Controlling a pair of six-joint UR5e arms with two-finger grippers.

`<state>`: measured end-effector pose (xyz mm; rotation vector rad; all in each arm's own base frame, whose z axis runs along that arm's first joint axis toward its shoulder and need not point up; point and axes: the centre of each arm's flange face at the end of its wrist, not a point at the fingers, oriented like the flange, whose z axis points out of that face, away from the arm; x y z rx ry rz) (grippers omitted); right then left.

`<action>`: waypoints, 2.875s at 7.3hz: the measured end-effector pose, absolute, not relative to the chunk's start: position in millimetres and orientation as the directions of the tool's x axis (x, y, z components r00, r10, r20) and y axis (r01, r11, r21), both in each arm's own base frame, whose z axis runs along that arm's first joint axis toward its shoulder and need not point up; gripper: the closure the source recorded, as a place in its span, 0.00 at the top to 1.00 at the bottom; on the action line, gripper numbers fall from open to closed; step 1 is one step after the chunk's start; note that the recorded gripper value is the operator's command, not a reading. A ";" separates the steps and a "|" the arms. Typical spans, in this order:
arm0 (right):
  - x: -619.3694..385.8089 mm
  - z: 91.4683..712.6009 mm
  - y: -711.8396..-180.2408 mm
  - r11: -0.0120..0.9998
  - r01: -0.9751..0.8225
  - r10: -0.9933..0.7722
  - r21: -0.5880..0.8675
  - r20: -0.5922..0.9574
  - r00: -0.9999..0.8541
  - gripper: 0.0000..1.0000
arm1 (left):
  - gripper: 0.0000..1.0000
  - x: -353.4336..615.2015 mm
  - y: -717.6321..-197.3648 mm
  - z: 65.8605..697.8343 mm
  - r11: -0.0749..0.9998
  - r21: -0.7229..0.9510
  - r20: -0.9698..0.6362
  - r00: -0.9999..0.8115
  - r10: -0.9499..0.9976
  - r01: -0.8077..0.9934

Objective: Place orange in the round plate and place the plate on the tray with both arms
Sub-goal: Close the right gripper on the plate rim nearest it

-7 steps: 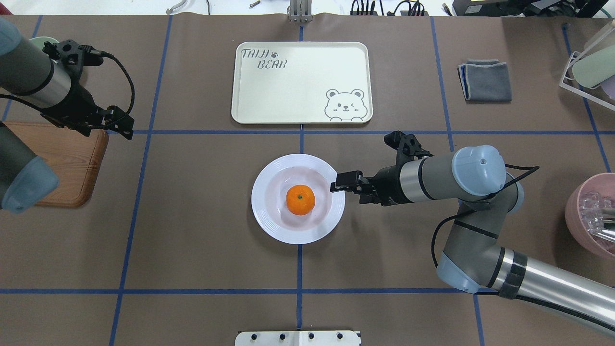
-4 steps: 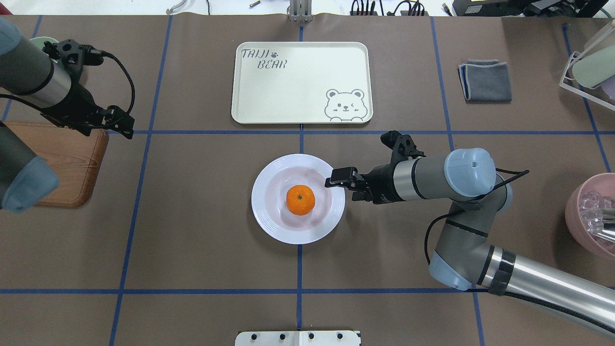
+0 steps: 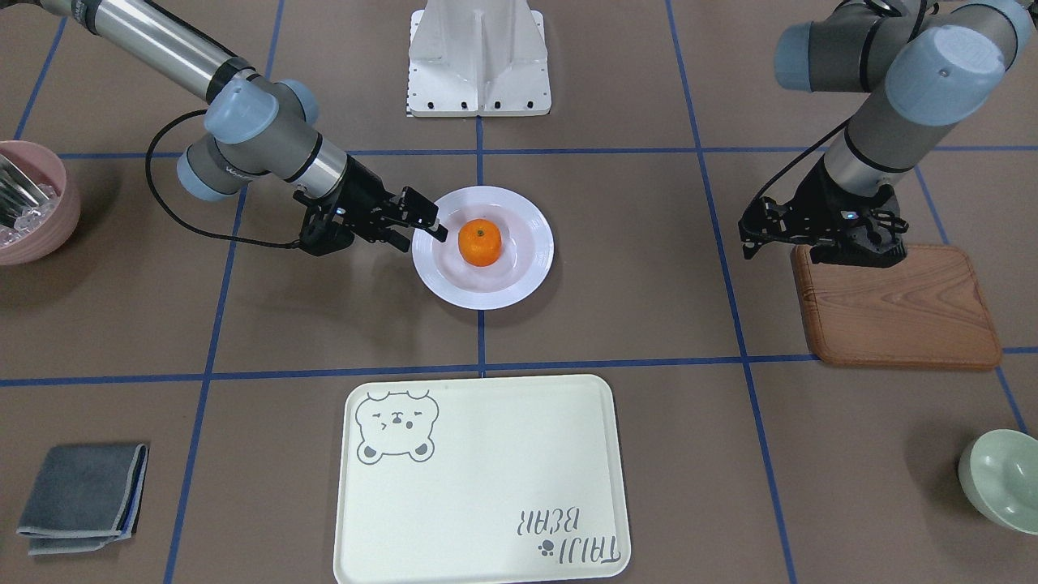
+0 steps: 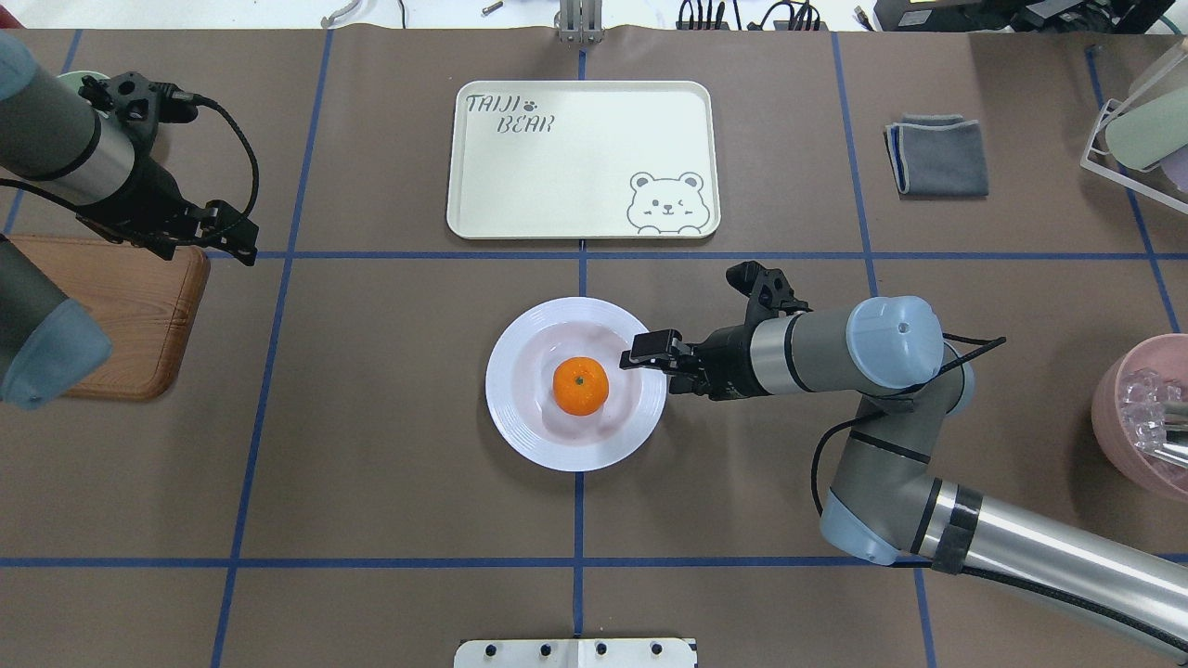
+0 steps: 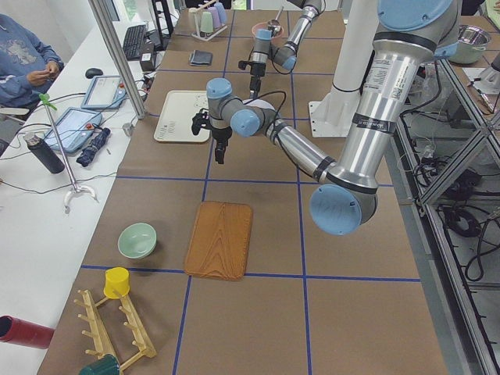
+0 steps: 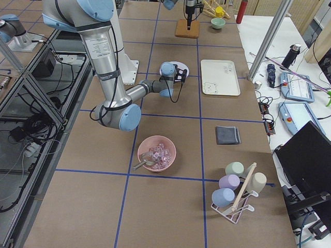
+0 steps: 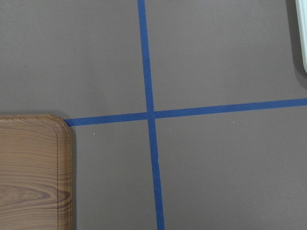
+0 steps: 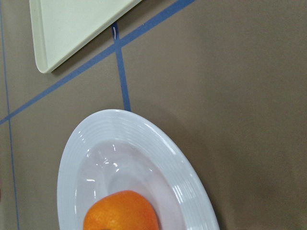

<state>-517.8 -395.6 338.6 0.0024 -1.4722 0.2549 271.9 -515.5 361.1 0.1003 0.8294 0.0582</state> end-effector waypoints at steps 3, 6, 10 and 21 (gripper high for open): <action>-527.9 350.5 -387.0 0.978 -0.151 0.157 -0.147 0.986 0.053 0.81 | 0.98 267.3 -517.4 359.9 0.994 0.113 -0.734 0.674 0.086 -0.004; -531.6 350.5 -384.4 0.976 -0.145 0.169 -0.164 0.985 0.025 0.66 | 0.98 263.2 -517.8 358.4 0.994 0.114 -0.735 0.673 0.083 0.002; -533.6 349.5 -380.5 0.977 -0.137 0.168 -0.164 0.986 0.015 0.05 | 0.98 255.6 -518.6 354.7 0.993 0.119 -0.737 0.671 0.079 0.014; -513.5 331.0 -375.1 0.979 -0.116 0.150 -0.167 0.978 -0.148 0.00 | 0.98 252.8 -517.8 351.1 0.992 0.122 -0.738 0.670 0.079 0.017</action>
